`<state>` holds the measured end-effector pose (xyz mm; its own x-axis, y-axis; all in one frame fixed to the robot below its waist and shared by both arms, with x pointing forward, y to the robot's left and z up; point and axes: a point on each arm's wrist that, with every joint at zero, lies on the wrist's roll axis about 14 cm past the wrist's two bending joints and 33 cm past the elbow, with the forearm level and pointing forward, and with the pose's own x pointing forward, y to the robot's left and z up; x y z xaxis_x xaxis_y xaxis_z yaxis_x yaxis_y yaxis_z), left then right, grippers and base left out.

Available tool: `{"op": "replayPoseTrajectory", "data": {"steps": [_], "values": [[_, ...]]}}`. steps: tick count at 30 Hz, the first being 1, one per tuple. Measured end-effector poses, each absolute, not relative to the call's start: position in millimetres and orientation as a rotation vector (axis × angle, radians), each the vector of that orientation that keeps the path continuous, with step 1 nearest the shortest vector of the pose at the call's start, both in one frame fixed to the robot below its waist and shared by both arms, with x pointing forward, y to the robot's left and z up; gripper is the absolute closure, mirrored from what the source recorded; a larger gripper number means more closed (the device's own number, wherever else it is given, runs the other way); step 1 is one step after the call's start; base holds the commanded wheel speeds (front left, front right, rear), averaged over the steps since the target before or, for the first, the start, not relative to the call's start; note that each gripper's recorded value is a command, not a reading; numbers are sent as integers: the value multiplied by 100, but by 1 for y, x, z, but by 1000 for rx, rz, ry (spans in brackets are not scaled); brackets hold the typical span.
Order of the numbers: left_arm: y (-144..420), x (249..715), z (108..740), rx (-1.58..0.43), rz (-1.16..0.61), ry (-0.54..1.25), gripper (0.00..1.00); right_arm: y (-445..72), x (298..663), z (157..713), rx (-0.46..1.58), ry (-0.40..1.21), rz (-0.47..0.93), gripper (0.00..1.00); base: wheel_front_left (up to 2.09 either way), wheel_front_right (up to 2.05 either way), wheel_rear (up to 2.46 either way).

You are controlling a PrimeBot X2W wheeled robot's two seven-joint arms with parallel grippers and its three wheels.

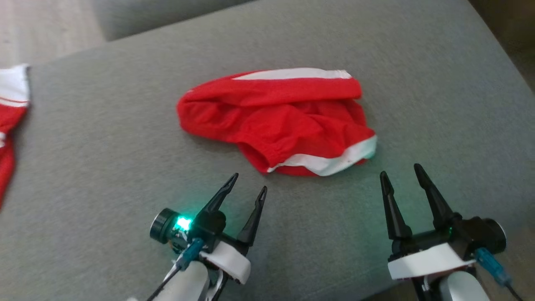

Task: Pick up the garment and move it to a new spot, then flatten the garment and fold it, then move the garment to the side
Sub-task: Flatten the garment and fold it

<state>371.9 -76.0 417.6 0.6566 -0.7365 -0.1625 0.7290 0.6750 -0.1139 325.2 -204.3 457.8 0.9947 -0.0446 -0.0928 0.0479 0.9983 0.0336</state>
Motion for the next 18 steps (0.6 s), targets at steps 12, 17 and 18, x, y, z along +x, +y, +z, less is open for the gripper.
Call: {"op": "replayPoseTrajectory", "data": {"steps": [12,17,18], "values": [[-116,376,393,-24,-952,258,0,-231,314,450,25,135,-145,0,0,0,0],[-123,377,397,-30,-967,244,0,-237,311,453,22,127,-167,0,0,0,0],[-124,378,400,-30,-971,230,6,-238,310,454,21,125,-170,0,0,0,0]]}}
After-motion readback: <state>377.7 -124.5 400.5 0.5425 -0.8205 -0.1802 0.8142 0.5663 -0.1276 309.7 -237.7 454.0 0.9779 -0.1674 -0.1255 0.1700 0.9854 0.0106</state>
